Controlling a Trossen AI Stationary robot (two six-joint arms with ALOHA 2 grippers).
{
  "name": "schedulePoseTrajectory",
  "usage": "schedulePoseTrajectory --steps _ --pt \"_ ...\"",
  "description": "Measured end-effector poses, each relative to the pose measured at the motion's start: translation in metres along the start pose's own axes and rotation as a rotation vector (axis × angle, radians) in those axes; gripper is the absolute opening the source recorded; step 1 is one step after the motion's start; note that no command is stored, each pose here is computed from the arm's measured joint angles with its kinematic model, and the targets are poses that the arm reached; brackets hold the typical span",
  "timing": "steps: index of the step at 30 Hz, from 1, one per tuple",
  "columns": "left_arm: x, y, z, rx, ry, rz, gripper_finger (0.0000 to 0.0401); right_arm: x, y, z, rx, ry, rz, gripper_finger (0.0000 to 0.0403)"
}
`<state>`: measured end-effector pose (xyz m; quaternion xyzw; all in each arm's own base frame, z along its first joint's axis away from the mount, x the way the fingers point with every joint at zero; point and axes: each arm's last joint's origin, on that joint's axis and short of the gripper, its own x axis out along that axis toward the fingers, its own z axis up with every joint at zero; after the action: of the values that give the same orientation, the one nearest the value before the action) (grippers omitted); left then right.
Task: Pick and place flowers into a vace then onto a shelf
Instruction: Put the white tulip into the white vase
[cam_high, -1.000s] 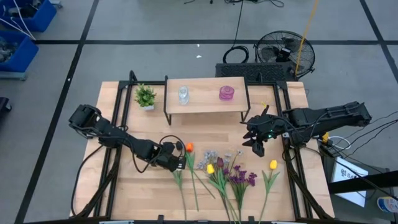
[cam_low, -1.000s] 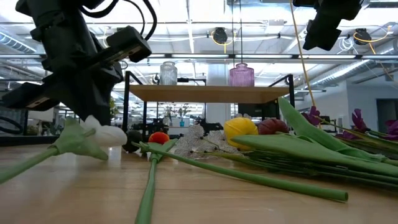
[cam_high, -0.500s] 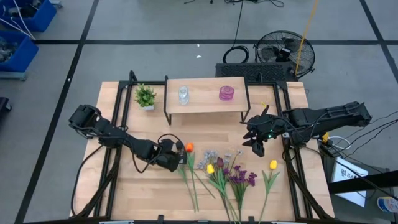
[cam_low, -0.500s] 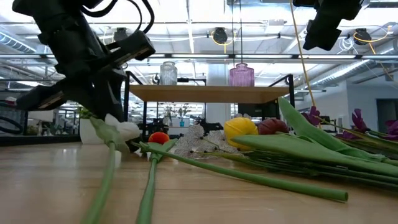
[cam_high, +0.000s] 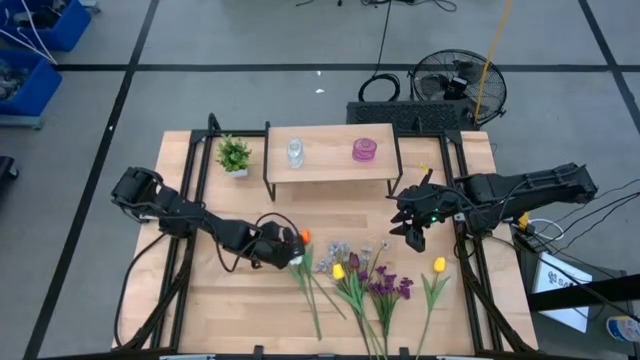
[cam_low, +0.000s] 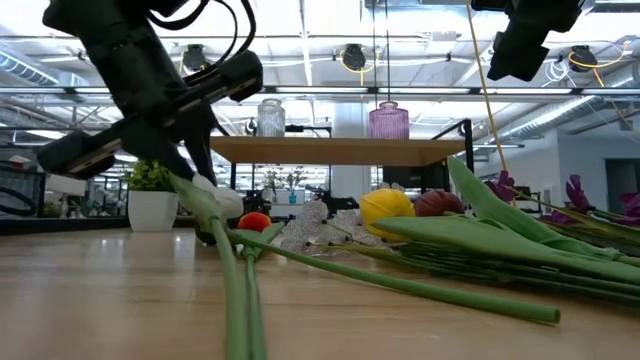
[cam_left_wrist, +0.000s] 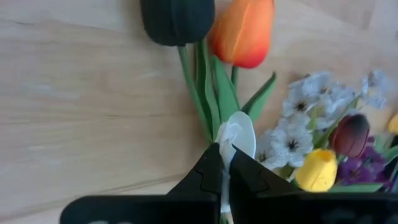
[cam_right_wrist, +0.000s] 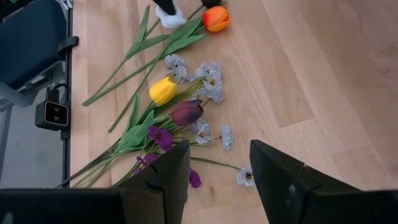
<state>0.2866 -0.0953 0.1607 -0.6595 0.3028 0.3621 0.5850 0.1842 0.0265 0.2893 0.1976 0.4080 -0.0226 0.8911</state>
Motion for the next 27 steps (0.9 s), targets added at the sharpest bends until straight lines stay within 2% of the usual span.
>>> schedulePoseTrajectory --steps 9,18,21,23,27 --pt "0.000 -0.001 -0.001 0.162 0.026 -0.006 0.0005 0.000 0.000 0.000 0.000 0.000 0.000 0.0160" --pt "-0.003 -0.011 -0.014 0.409 0.070 -0.138 0.0005 0.000 0.000 0.000 0.000 0.000 0.000 0.0160" --pt "-0.011 -0.020 -0.024 0.511 0.062 -0.184 0.0005 0.000 0.000 0.000 -0.006 -0.005 0.002 0.0160" --pt "-0.018 -0.028 -0.031 0.584 0.051 -0.193 0.0005 0.000 0.002 0.005 -0.041 -0.058 0.002 0.0160" --pt "-0.045 -0.054 -0.041 0.710 -0.040 -0.210 0.0005 -0.001 0.006 0.012 -0.069 -0.134 0.035 0.0160"
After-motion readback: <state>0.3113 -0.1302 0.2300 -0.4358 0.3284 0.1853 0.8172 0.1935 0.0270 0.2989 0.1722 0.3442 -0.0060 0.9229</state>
